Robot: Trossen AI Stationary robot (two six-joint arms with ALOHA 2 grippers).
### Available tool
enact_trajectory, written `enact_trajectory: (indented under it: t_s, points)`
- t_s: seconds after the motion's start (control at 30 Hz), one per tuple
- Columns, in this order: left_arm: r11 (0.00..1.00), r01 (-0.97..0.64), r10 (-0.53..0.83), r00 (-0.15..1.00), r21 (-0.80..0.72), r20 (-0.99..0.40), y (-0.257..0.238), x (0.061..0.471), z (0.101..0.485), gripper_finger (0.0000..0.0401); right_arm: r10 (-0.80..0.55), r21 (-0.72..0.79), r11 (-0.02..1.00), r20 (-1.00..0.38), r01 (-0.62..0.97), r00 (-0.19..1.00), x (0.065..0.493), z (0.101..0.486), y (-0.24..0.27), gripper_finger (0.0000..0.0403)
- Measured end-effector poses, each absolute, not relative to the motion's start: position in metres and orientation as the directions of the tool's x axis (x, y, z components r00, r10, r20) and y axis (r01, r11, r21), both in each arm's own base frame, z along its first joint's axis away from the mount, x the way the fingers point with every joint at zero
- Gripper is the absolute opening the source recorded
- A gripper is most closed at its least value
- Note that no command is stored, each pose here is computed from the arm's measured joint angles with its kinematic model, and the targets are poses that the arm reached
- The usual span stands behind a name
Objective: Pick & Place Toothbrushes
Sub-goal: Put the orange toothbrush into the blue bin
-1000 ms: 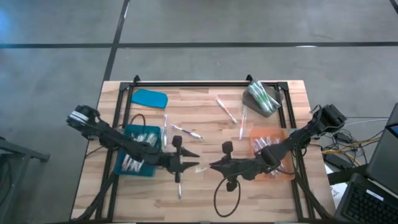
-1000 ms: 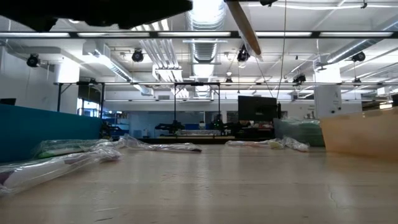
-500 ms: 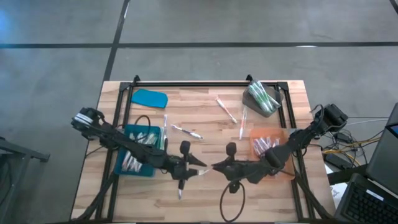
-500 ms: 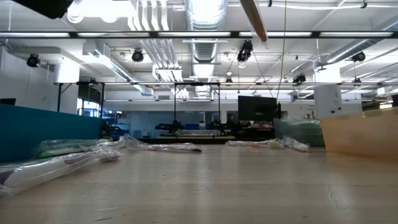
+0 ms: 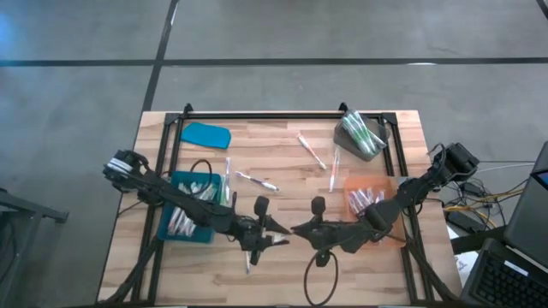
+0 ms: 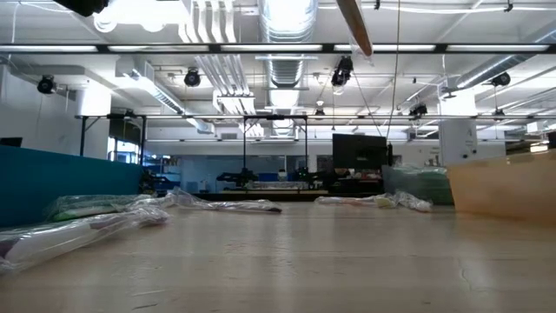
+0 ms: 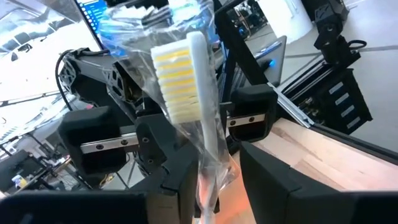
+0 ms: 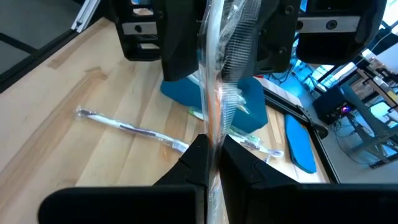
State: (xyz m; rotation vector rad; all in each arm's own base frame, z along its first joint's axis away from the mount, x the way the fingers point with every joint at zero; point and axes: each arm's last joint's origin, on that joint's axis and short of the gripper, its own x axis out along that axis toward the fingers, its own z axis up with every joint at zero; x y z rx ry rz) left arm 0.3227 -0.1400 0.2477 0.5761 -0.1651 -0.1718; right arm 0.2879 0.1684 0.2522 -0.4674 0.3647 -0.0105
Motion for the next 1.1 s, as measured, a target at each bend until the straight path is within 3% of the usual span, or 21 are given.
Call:
enact_trajectory:
  t_s: [0.43,0.83,1.1]
  points:
    - [0.824,0.112,-0.206,0.972,0.555,0.111,-0.14,0.3229,0.2489,0.0025,-0.089,-0.441,0.894,-0.344,-0.077,0.935,0.2879,0.2519,0.1685,0.0013]
    - [0.83,0.117,-0.207,0.972,0.545,0.107,-0.14,0.3229,0.2486,0.0026,-0.088,-0.425,0.902,-0.346,-0.072,0.934,0.2879,0.2516,0.1685,0.0016]
    - [0.834,0.1,-0.178,0.979,0.543,0.094,-0.1393,0.3229,0.2477,0.0023,-0.107,-0.36,0.932,-0.364,-0.034,0.925,0.2824,0.2554,0.1644,0.0101]
